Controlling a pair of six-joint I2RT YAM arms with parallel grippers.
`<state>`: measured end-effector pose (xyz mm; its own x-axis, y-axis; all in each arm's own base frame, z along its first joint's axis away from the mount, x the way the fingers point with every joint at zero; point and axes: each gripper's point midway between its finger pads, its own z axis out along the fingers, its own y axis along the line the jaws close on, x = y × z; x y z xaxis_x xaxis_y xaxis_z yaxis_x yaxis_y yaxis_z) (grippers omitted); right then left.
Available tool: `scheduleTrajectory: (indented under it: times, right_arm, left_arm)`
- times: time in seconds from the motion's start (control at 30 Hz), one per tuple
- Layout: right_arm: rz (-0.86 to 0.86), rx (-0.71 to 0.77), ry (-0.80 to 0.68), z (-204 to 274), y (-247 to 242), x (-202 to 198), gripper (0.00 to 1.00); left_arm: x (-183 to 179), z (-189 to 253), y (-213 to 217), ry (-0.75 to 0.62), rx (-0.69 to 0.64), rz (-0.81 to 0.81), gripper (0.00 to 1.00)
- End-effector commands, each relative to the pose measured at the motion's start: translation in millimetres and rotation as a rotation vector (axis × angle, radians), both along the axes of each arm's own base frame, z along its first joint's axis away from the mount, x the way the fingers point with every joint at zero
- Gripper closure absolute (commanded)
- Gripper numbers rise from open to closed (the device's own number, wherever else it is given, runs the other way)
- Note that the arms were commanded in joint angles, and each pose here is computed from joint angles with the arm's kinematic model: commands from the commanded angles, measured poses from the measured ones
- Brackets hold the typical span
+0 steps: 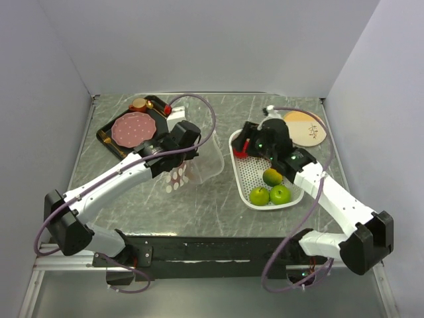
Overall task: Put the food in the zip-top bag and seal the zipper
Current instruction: Place the fake fruit in the zipper food storage bag, then pick up the fake fruit from the bin.
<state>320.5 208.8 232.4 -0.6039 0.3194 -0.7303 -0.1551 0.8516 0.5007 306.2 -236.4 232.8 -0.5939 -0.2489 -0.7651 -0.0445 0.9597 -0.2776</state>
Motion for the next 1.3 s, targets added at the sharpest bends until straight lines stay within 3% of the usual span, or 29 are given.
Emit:
scheduleTrajectory:
  times: [0.0, 0.23, 0.37, 0.4, 0.47, 0.7, 1.17, 1.27]
  right_arm:
    - [-0.123, -0.138, 0.145, -50.6, -60.8, 6.2, 0.28]
    - [-0.090, -0.186, 0.254, -87.9, -62.0, 45.0, 0.26]
    - [-0.090, -0.123, 0.272, -98.4, -51.2, 68.2, 0.24]
    - [-0.094, -0.108, 0.274, -98.9, -49.4, 73.9, 0.17]
    - [-0.085, -0.080, 0.295, -107.2, -43.6, 81.8, 0.15]
    - [-0.071, -0.009, 0.299, -117.4, -28.3, 98.3, 0.16]
    - [-0.136, -0.113, 0.384, -155.1, -41.8, 107.8, 0.21]
    - [-0.138, -0.129, 0.405, -162.5, -43.4, 106.5, 0.26]
  left_arm:
    - [9.3, 3.4, -3.0, -0.006, -0.002, -0.008, 0.99]
    - [19.9, -5.8, -7.1, 0.016, -0.016, -0.046, 0.99]
    - [24.6, -5.2, -6.6, 0.020, -0.017, -0.054, 0.99]
    - [25.9, -5.5, -6.4, 0.018, -0.011, -0.060, 0.99]
    - [27.8, -5.0, -5.0, 0.017, 0.000, -0.059, 0.99]
    - [27.7, -6.3, -0.4, 0.018, 0.020, -0.062, 0.99]
    - [27.9, -10.1, -0.4, 0.022, 0.012, -0.076, 0.99]
    - [26.9, -12.6, -0.2, 0.028, 0.009, -0.077, 0.99]
